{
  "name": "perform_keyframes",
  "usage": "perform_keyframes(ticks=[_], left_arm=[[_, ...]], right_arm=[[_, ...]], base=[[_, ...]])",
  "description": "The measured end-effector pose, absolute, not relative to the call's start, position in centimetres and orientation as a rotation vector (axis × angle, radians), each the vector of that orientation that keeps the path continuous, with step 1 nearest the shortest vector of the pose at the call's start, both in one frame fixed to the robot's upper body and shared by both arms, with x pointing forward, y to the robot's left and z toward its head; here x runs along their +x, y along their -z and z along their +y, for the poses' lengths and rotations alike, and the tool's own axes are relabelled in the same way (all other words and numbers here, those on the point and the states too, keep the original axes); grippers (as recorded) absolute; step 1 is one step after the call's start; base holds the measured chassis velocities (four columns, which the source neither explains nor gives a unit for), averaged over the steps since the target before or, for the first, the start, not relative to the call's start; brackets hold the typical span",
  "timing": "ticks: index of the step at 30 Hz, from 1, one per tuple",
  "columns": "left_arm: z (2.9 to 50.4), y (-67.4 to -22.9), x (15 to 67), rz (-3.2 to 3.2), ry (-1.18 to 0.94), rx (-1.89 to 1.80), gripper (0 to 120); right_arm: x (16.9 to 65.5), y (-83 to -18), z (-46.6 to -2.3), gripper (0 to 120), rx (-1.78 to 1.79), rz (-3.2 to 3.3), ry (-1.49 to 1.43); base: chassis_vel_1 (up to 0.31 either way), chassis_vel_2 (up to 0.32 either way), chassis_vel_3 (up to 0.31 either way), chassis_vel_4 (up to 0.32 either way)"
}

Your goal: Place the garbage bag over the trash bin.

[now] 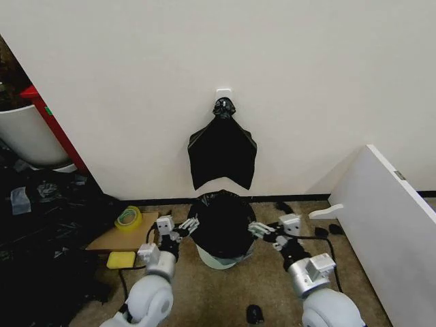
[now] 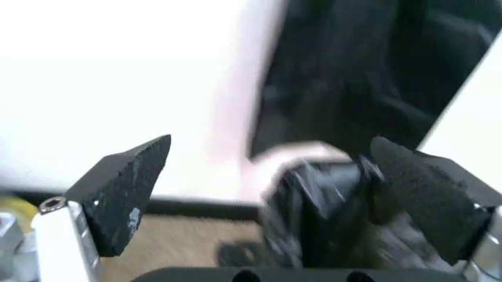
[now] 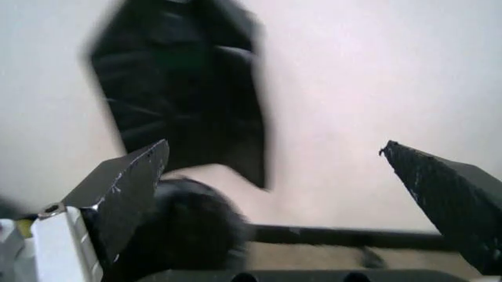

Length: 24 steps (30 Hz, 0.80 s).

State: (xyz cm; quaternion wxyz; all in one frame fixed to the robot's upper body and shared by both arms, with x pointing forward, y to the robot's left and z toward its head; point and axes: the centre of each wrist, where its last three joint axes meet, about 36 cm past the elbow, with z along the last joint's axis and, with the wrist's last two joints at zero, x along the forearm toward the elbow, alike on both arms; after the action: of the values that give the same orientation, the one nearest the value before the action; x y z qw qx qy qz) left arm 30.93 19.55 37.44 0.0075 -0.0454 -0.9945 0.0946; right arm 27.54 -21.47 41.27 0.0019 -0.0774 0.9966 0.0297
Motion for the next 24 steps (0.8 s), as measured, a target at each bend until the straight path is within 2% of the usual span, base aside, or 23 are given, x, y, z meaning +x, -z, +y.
perform_keyframes(ticks=[2,10,24], left_arm=[[21.1,-37.3,28.8,-3.189,-0.202,-0.076,100],[23.1,-36.4,23.8,-3.326,-0.008,-0.048,100],[21.3,-37.1,18.2,-3.421,-0.053,0.068,100]], right_arm=[[26.3,-40.0,-23.1,100,-0.147,3.122,-0.100],[23.0,-38.4,-23.2,100,-0.152,3.025,0.002],[20.3,-38.5,-22.0,100,-0.138,2.931,0.049]], base=[[0.000,0.000,0.000,0.000],[0.000,0.000,0.000,0.000],[0.000,0.000,0.000,0.000]])
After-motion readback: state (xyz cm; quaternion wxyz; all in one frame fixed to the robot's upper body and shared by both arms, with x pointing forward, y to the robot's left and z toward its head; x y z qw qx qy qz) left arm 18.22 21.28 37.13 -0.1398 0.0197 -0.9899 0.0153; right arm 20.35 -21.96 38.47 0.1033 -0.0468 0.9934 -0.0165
